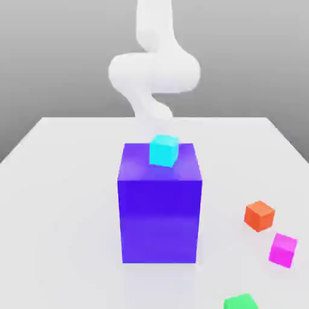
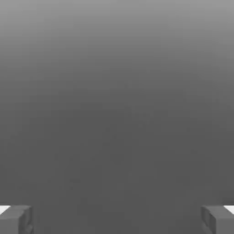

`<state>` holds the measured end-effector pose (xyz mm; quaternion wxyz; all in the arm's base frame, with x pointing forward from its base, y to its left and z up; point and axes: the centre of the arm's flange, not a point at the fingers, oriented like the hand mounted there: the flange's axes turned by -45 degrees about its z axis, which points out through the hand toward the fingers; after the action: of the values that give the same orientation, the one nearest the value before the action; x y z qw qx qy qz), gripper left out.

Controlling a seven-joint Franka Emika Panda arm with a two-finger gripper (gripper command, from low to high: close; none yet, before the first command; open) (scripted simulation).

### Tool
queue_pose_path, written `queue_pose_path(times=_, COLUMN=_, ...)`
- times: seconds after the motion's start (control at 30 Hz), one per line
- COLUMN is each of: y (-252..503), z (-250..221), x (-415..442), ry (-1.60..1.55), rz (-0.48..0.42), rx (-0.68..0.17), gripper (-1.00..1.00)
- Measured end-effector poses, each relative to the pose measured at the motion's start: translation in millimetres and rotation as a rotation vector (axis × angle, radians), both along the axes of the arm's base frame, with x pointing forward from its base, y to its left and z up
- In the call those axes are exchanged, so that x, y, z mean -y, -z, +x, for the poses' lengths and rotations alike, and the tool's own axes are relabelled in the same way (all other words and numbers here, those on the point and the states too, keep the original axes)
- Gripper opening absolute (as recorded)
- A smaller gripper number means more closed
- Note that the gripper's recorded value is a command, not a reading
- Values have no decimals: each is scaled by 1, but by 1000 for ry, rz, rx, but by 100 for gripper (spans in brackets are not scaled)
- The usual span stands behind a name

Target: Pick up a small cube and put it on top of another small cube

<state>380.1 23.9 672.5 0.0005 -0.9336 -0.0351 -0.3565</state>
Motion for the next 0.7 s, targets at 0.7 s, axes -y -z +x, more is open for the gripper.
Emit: queue_pose_path(times=0.7, y=393, z=29, x=-241, ry=-751, rz=-315, rx=-540, gripper=0)
